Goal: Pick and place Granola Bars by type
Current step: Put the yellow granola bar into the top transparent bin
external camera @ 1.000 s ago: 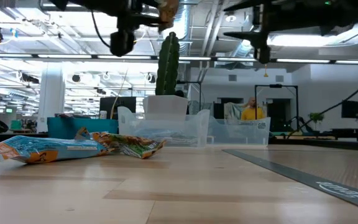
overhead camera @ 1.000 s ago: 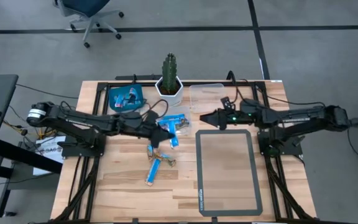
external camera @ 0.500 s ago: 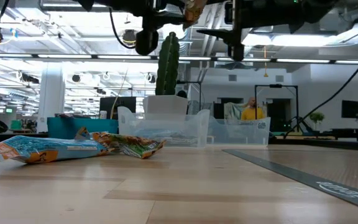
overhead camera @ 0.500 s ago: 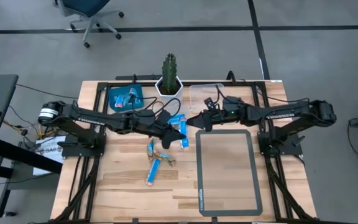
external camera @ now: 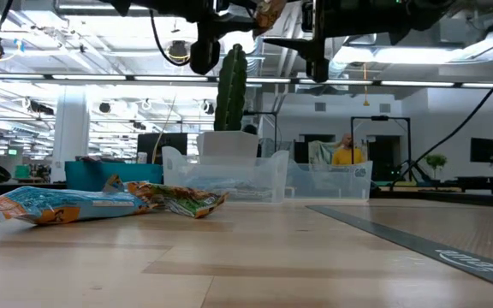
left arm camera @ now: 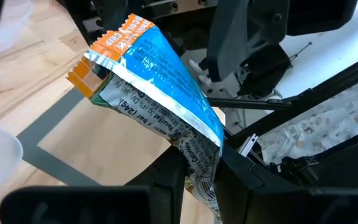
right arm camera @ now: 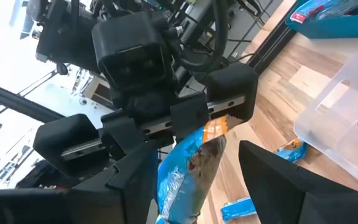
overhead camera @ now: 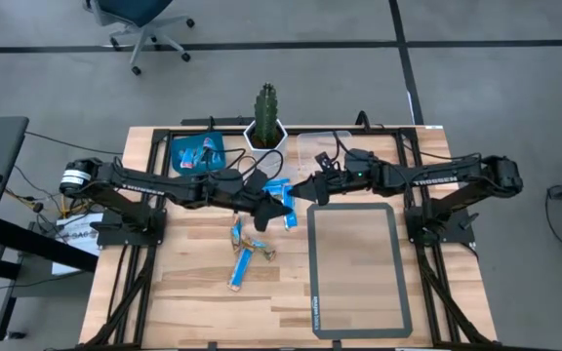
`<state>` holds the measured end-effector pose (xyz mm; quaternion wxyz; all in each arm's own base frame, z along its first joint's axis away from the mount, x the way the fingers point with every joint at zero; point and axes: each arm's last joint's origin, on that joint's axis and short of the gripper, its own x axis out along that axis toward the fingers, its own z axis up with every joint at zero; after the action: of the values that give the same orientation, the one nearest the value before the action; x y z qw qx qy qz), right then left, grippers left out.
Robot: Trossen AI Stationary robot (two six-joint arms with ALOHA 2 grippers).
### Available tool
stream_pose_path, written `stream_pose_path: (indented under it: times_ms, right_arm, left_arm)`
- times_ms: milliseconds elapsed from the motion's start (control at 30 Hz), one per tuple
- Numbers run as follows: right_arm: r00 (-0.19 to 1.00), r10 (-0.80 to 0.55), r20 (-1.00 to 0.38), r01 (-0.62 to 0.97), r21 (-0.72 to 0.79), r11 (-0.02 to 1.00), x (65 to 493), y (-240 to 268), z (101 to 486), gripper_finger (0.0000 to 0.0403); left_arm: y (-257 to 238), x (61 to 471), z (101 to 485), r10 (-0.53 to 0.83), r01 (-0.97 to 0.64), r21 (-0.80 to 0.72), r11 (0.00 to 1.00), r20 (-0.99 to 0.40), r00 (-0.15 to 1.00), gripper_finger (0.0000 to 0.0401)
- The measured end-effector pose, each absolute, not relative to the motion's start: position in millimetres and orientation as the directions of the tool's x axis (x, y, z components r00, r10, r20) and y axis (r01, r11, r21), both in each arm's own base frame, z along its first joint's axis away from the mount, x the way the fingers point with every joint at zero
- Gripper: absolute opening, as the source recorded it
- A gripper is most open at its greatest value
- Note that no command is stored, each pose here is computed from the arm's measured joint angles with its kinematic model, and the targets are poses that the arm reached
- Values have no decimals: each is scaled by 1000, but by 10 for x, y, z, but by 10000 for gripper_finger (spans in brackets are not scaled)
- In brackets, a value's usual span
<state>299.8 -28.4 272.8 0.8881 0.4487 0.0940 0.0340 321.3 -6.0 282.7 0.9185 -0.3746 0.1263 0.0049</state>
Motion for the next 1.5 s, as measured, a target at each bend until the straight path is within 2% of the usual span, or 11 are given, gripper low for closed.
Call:
stream_pose_path:
  times_ms: [167, 600, 867, 1000, 1300, 1500]
  right_arm:
    - [980, 143, -137, 27, 808, 589, 2998, -285, 2728, 206]
    - [982, 140, -128, 19, 802, 596, 2997, -287, 2739, 114]
    - [982, 136, -134, 27, 802, 597, 2996, -290, 2732, 91]
    - [981, 137, -136, 28, 802, 597, 2995, -289, 2728, 85]
    - [981, 125, -150, 44, 792, 608, 2989, -332, 2714, 76]
    - [973, 64, -222, 134, 768, 626, 2961, -451, 2644, 75]
  left_arm:
    - [-15, 3213, 2827, -64, -118, -679, 724, -236, 970, 62]
    - [30, 3222, 2869, -48, -95, -674, 732, -191, 981, 62]
    - [44, 3219, 2849, 5, -150, -675, 723, -211, 977, 66]
    - [45, 3213, 2828, 9, -169, -675, 718, -234, 972, 94]
    - [43, 3213, 2827, -4, -161, -677, 719, -236, 972, 191]
    - [44, 3213, 2829, -6, -158, -677, 719, -233, 972, 226]
